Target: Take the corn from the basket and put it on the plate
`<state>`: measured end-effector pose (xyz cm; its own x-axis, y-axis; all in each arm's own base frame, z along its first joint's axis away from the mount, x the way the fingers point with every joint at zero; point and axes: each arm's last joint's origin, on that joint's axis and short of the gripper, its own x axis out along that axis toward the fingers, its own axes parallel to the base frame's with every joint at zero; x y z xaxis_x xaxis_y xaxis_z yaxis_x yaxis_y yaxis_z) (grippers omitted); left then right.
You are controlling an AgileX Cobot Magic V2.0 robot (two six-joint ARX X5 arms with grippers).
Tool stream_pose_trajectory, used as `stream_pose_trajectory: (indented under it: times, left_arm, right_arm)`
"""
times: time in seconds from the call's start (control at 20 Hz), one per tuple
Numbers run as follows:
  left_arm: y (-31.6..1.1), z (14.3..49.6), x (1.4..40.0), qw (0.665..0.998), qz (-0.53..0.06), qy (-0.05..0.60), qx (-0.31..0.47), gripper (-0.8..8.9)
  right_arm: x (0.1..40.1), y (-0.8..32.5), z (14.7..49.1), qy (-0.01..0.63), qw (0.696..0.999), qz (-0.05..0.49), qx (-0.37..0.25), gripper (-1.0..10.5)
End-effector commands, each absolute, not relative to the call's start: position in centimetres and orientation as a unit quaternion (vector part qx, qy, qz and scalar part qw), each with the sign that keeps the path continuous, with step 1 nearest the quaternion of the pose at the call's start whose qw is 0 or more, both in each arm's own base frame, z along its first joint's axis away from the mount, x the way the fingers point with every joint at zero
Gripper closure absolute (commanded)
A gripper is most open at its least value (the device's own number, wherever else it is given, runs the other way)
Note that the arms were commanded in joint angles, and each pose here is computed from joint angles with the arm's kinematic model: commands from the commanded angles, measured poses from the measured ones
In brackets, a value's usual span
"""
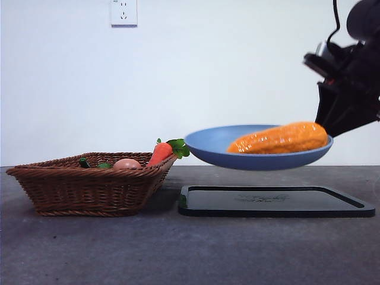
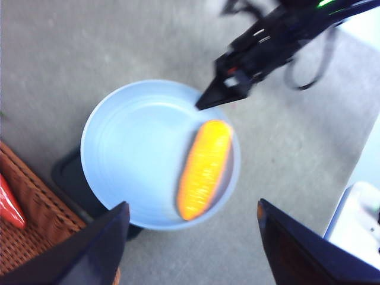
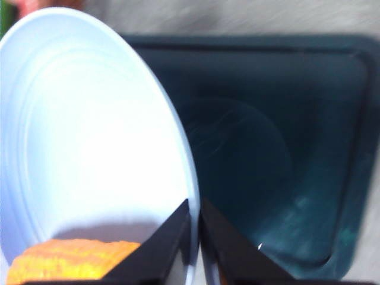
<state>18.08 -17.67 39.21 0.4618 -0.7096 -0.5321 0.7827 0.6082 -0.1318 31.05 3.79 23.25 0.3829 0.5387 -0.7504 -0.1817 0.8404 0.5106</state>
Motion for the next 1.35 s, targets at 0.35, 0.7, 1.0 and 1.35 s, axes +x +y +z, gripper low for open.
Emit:
stream_pose_trajectory:
  times: [0.35, 0.7, 1.0, 1.35]
  left_arm:
    - [-16.0, 41.4, 16.1, 0.860, -0.443, 0.247, 0.051, 4.61]
    - [-15.9, 41.4, 15.9, 0.858, -0.442, 0.255, 0.052, 4.61]
    - [-15.7, 41.0, 15.7, 0.854, -0.439, 0.273, 0.058, 4.62]
    - [-15.7, 40.9, 15.7, 0.852, -0.438, 0.279, 0.061, 4.62]
  right_arm:
    - [36.9, 3.0, 19.3, 0.534, 0.797, 0.198, 0.201, 9.4]
    - [38.0, 3.0, 17.0, 0.547, 0.788, 0.195, 0.203, 9.4]
    - [38.0, 3.0, 17.0, 0.546, 0.788, 0.197, 0.203, 7.4]
    - [36.1, 1.8, 20.8, 0.533, 0.799, 0.198, 0.194, 7.4]
